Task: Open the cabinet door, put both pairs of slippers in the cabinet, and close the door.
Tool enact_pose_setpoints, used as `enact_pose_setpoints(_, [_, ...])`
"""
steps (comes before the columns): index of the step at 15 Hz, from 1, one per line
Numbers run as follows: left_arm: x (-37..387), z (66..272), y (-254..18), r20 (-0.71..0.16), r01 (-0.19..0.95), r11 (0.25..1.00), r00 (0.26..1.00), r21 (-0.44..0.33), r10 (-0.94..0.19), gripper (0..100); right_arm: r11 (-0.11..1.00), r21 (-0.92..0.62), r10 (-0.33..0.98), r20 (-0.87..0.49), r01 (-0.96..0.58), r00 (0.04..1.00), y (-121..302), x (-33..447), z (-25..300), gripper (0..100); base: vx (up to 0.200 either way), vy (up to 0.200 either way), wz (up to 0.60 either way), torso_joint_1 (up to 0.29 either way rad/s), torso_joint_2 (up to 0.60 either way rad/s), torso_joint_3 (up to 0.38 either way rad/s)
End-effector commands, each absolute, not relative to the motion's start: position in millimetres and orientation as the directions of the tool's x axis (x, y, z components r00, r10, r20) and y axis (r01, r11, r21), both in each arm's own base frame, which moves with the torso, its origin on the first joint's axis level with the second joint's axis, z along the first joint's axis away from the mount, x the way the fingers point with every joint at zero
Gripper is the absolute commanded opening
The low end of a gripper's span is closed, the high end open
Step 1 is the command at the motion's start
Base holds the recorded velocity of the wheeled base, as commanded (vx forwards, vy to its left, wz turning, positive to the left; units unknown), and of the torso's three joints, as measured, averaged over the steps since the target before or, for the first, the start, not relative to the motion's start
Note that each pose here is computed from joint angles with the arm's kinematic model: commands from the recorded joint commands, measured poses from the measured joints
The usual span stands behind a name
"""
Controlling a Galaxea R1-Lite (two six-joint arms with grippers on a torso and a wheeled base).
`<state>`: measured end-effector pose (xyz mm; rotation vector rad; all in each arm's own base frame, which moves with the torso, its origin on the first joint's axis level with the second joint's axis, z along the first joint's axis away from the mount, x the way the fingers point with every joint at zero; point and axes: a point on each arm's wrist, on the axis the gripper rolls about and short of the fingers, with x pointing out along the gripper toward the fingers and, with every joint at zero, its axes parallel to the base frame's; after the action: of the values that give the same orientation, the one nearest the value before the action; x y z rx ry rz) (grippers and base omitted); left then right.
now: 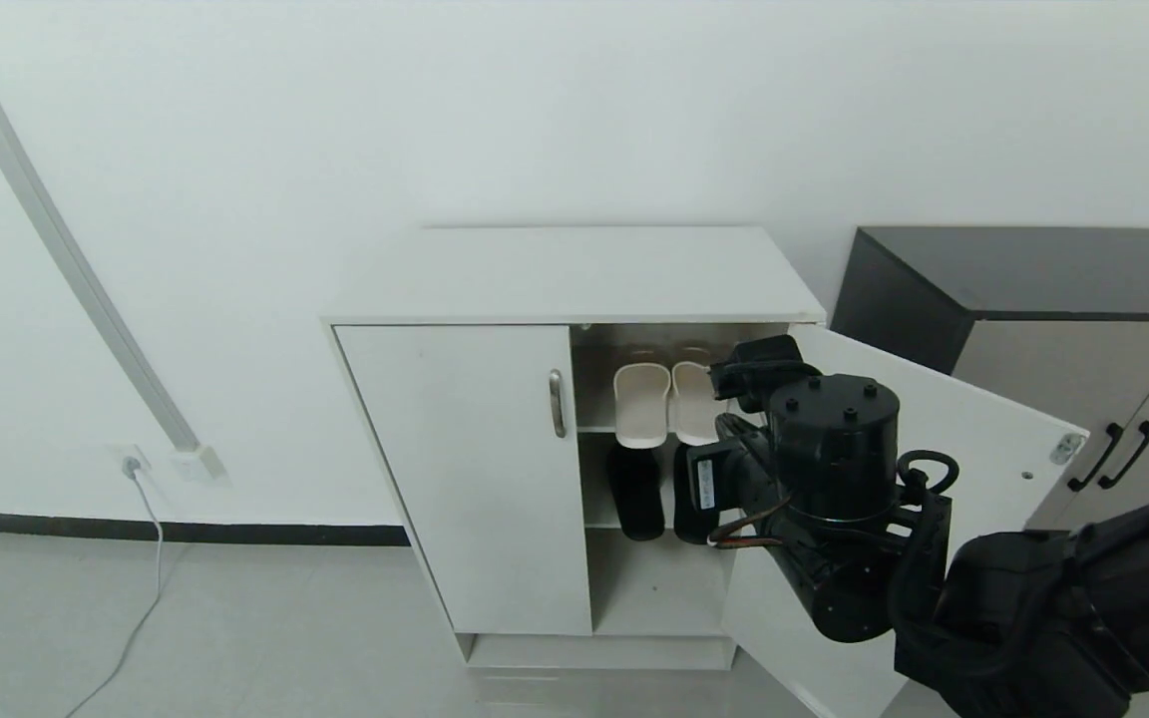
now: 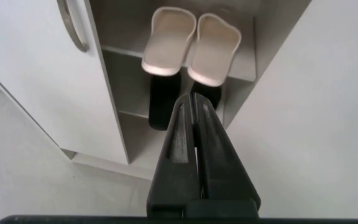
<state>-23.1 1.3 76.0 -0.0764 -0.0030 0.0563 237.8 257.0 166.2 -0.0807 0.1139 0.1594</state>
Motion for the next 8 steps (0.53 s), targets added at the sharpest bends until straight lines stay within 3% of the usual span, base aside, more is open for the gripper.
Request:
enact_pose_setpoints(1, [-23.1, 76.0, 1.3, 0.0, -0.058, 0.995, 0.998, -0.077, 0.058, 0, 0.984, -0.072, 0.155, -0.12, -0.164, 0.981, 257.1, 237.5, 166.0, 0, 0.0, 0.0, 0.0, 0.198, -0.53, -0.315])
enact_pose_setpoints(8, [-23.1, 76.0, 1.3, 0.0, -0.057, 0.995, 0.998, -0.077, 0.057, 0, 0.984, -0.073, 0.154, -0.122, -0.164, 0.98, 256.1, 236.6, 164.6, 0, 0.0, 0.0, 0.0, 0.236, -0.55, -0.319])
